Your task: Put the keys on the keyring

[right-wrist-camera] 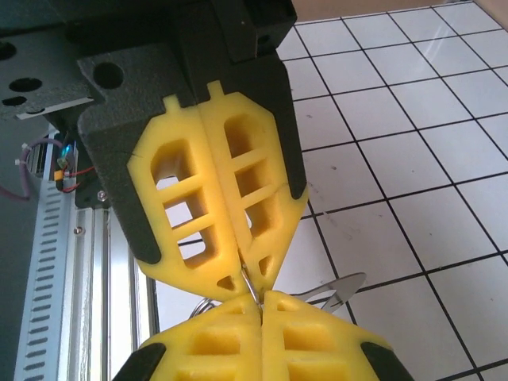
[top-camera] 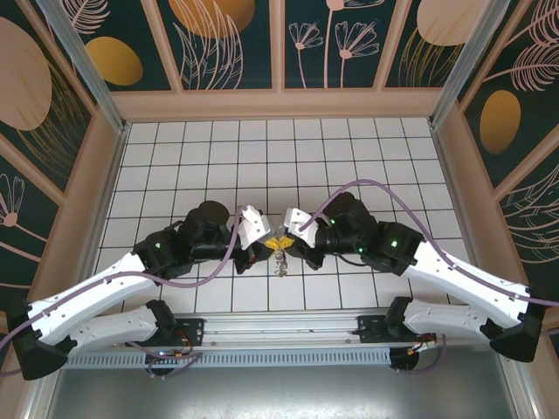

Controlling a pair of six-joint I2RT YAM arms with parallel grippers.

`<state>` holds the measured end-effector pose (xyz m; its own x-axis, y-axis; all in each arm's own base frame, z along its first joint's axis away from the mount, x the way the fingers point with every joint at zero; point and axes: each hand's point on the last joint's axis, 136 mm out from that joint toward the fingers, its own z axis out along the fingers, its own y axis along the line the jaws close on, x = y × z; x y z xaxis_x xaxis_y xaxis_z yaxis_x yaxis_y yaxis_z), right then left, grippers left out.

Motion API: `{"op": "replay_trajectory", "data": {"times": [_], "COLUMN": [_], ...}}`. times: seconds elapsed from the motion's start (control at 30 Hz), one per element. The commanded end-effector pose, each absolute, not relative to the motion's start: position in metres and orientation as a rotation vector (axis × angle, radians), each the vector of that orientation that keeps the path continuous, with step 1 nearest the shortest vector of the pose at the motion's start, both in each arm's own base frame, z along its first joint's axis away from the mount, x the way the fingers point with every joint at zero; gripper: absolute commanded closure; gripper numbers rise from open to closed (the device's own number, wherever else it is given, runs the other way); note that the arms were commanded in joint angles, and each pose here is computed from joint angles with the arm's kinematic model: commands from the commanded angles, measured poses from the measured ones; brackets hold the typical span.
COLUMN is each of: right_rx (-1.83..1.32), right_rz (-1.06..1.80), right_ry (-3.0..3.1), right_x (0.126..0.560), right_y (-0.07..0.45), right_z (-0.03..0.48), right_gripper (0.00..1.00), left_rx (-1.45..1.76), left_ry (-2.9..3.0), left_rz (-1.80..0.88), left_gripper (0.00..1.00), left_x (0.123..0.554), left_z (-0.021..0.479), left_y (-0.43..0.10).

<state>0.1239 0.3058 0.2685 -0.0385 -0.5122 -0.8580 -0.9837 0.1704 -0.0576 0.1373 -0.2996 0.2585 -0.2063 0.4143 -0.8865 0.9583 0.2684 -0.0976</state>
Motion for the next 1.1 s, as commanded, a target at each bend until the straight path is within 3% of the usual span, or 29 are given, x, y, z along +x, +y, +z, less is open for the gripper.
{"op": "replay_trajectory", "data": {"times": [0.0, 0.1, 0.2, 0.5, 0.83, 1.07], "right_rx": [-1.432, -1.395, -1.386, -1.343, -1.306, -1.298], "right_rz": [0.844, 0.896, 0.935, 1.018, 1.074, 1.078], "right_ry": [1.510, 1.508, 1.520, 1.418, 1.393, 1.367], "right_x": [0.110, 0.105, 0.100, 0.089, 0.080, 0.079], "right_y": [0.316, 0.312, 0.310, 0.307, 0.298, 0.296], "right_z": [0.303, 0.304, 0.302, 0.323, 0.330, 0.336], "right_gripper": [0.98, 0.81, 0.75, 0.83, 0.73, 0.85], "left_rx": [1.214, 1.171, 1.149, 1.145, 1.076, 1.082], "left_ry": [1.603, 1.535, 1.481, 1.403, 1.333, 1.334], "left_rz": [-0.956, -1.008, -1.065, -1.181, -1.208, -1.217], "left_gripper": [1.00, 1.00, 1.00, 1.00, 1.00, 1.00], "left_x": [0.133, 0.127, 0.121, 0.110, 0.108, 0.107], "left_z": [0.294, 0.311, 0.325, 0.338, 0.354, 0.353], "left_y": [-0.306, -0.303, -0.303, -0.310, -0.303, -0.304]}}
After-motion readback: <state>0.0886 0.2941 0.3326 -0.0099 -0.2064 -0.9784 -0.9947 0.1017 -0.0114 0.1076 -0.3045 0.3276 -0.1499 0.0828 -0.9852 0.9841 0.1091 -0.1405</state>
